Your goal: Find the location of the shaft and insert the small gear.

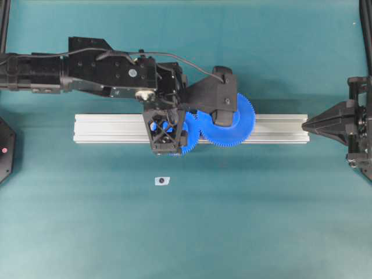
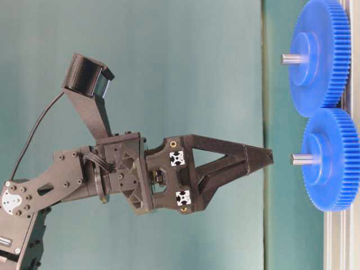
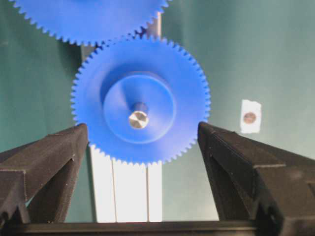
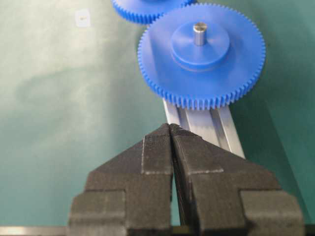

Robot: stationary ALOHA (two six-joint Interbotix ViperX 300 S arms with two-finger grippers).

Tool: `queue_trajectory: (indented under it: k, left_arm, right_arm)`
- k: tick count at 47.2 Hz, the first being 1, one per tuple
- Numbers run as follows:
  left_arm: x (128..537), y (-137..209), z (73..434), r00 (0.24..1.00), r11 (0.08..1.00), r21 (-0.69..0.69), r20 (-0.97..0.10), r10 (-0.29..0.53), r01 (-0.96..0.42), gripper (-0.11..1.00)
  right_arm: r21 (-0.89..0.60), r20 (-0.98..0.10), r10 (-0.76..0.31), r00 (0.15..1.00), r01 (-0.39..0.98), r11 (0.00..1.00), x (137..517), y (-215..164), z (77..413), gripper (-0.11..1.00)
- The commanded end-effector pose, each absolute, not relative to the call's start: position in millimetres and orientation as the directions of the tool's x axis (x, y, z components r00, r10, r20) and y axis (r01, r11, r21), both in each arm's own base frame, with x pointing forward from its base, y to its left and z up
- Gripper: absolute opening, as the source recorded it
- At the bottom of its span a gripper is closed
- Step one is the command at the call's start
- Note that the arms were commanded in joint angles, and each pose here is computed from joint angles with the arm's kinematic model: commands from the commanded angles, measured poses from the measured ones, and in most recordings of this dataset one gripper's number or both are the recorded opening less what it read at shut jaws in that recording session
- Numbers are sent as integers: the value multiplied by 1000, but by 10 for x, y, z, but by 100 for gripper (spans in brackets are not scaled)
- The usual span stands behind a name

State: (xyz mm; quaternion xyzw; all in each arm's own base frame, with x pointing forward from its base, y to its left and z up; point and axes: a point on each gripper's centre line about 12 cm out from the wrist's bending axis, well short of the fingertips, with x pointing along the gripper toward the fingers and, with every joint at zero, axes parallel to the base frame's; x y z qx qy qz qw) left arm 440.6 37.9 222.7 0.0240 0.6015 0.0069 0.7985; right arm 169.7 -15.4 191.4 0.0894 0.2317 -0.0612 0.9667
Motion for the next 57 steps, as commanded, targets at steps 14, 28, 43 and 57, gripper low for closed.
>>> queue_trajectory:
  k: [14,28,43,57]
  left_arm:
    - [4397,361,2764,400,998,62,-915,51,16,86]
    - [4340,356,2835,380,998,60,-924,48,19,86]
    - [4326,350,2837,372,998,59,-927,49,18,86]
    - [4327,344,2837,372,998,59,-927,48,18,86]
  right_arm:
    - [155,-451,-82,889,168,974,1718,-164,1946,3]
    - [156,-451,-81,889,168,973,1719,-164,1945,3]
    - [156,-447,-82,891,168,973,1720,-164,1951,3]
    - [156,-447,-82,891,168,973,1720,-164,1951,3]
